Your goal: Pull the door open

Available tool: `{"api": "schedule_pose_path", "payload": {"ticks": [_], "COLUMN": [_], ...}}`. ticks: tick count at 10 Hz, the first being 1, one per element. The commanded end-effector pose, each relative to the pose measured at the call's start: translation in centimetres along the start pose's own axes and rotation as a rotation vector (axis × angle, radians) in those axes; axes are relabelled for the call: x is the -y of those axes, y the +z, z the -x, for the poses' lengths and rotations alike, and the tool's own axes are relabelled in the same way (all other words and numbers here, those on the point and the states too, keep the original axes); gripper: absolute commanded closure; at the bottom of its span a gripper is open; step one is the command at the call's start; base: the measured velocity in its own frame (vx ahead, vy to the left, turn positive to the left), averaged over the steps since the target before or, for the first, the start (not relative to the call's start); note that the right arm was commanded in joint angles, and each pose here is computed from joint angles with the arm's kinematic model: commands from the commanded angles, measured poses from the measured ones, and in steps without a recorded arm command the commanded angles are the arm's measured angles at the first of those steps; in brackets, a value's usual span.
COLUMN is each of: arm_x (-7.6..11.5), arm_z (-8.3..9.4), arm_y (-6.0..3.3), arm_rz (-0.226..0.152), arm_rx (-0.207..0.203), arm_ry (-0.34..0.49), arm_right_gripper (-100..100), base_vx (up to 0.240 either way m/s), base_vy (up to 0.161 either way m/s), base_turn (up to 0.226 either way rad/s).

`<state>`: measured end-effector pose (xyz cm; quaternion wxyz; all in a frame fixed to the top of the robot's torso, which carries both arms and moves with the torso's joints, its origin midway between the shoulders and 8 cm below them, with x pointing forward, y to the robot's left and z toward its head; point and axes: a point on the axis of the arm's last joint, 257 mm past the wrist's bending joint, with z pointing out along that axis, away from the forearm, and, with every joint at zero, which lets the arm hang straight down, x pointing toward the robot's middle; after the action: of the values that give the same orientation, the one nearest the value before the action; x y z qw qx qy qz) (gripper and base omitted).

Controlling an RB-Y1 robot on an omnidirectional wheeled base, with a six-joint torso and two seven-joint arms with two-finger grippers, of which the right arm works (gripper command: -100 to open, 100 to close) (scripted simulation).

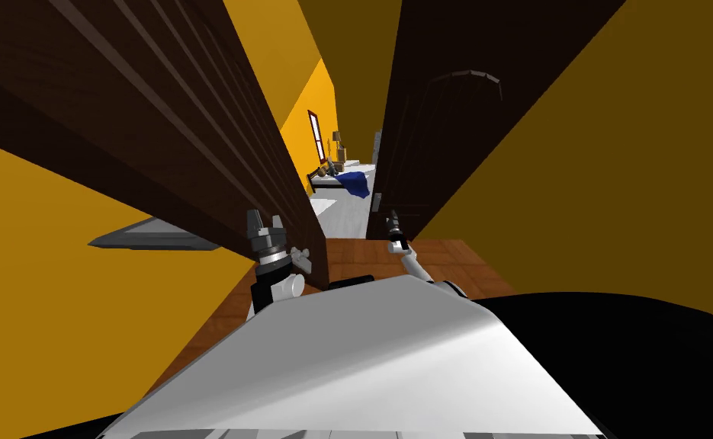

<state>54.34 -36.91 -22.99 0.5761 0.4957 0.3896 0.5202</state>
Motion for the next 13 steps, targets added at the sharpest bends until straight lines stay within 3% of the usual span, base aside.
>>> {"api": "schedule_pose_path", "payload": {"ticks": [1, 10, 13], "arm_x": [0.9, 5.2, 5.9], "arm_z": [0.9, 6.3, 7.5], "arm_y": [0.41, 1.80, 2.00], "arm_rz": [-0.023, -0.149, -0.172], "arm_rx": [0.013, 0.102, 0.123], "arm_ry": [-0.010, -0.061, -0.071], "arm_right_gripper": [-100, -100, -100], "base_vx": [0.107, 0.093, 0.080], "base_vy": [-0.010, -0.022, -0.031], "base_turn": [0.090, 0.099, 0.075]}}
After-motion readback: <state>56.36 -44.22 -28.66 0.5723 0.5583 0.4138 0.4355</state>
